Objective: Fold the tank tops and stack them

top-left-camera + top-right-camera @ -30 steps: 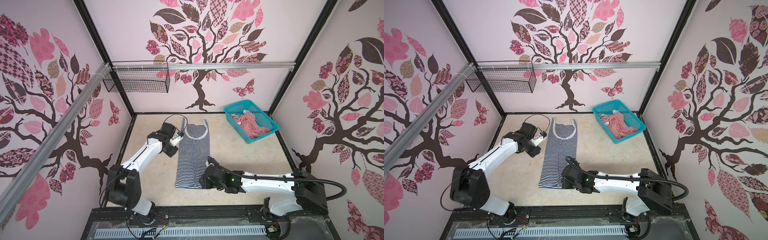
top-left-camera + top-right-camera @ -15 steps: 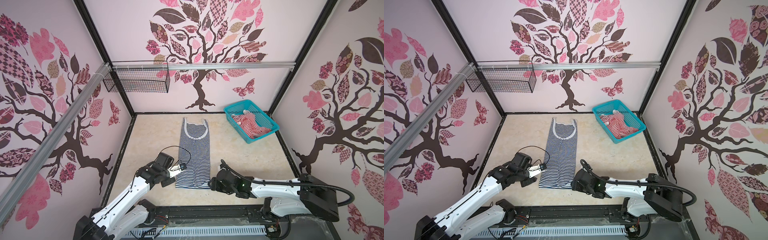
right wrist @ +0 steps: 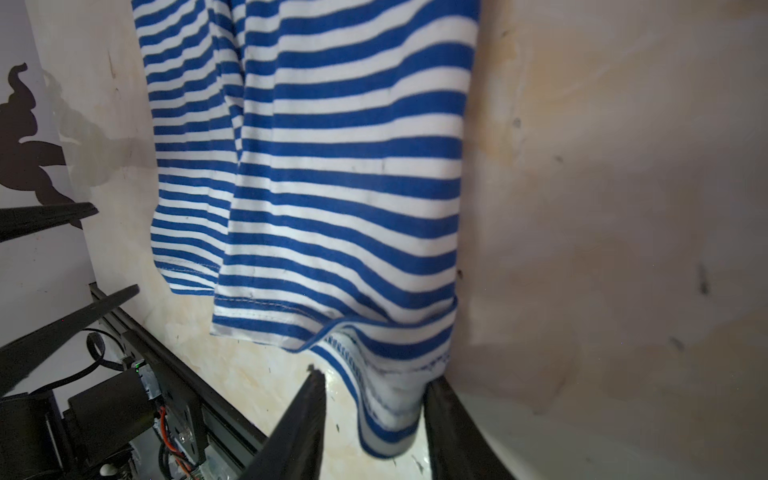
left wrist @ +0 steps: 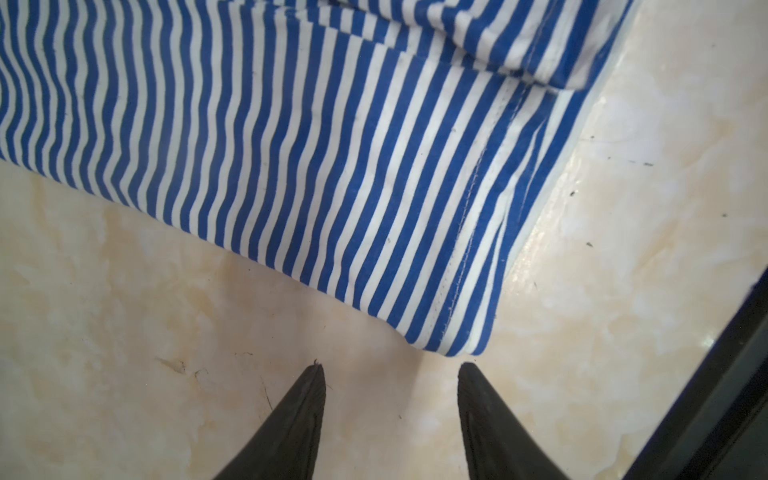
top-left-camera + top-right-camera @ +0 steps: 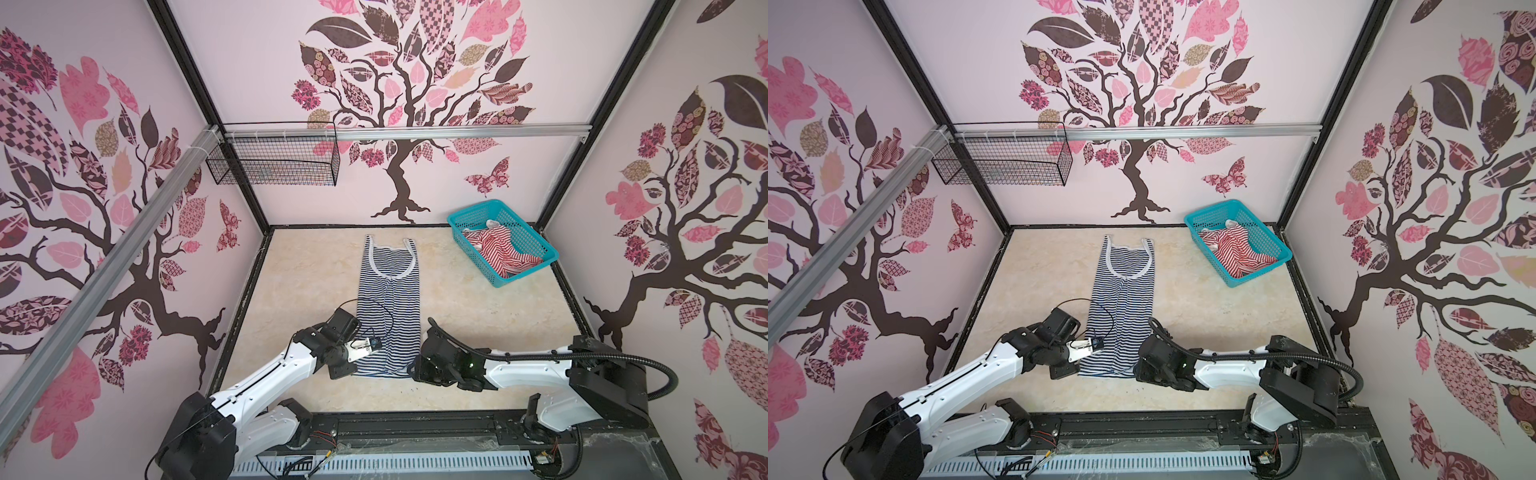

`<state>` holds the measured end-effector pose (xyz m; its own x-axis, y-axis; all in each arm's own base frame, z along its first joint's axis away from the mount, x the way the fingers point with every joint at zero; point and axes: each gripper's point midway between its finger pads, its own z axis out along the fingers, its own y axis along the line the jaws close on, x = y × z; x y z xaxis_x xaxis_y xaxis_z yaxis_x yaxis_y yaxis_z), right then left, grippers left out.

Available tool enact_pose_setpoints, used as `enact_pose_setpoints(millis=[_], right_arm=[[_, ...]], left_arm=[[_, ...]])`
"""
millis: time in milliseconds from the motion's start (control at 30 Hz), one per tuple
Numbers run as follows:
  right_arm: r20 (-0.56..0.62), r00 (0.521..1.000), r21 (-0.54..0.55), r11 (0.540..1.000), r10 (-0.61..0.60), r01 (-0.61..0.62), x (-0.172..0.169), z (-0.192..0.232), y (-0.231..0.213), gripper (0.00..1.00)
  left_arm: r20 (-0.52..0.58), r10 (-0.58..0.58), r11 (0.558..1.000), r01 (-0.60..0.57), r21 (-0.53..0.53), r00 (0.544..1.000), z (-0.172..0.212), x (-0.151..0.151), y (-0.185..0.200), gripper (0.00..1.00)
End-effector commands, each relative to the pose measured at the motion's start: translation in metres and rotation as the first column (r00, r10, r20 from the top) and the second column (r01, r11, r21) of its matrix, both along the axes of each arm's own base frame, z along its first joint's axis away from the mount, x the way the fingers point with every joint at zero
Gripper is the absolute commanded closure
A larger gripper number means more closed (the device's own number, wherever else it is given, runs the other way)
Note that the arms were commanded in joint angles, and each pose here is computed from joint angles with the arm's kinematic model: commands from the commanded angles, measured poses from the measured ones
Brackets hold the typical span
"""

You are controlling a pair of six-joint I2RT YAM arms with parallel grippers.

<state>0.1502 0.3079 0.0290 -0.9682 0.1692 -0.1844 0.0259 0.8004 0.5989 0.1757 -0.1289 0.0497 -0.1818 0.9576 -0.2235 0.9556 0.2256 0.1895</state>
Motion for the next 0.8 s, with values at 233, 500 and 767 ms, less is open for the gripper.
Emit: enact_pose_setpoints(millis=[233,500,767], right_arm=[[0.029,1.0,0.014,1.0,-0.001,0.001,0.003,0.013,-0.001,0.82],[0.053,0.998,0.023,1.0,-0.023,0.022,0.006,0.022,-0.005,0.9],[0.07,0.997,0.045,0.999,-0.021,0.017,0.003,0.034,-0.01,1.0]], left_arm=[[0.003,-0.101,0.994,0.101,0.039,0.995,-0.02,-0.013,-0.017,0.44],[-0.028,-0.096,0.987,0.098,0.13,0.995,-0.041,-0.008,-0.01,0.52],[-0.108,-0.104,0.991,0.113,0.077,0.989,-0.023,-0.023,-0.016,0.98]])
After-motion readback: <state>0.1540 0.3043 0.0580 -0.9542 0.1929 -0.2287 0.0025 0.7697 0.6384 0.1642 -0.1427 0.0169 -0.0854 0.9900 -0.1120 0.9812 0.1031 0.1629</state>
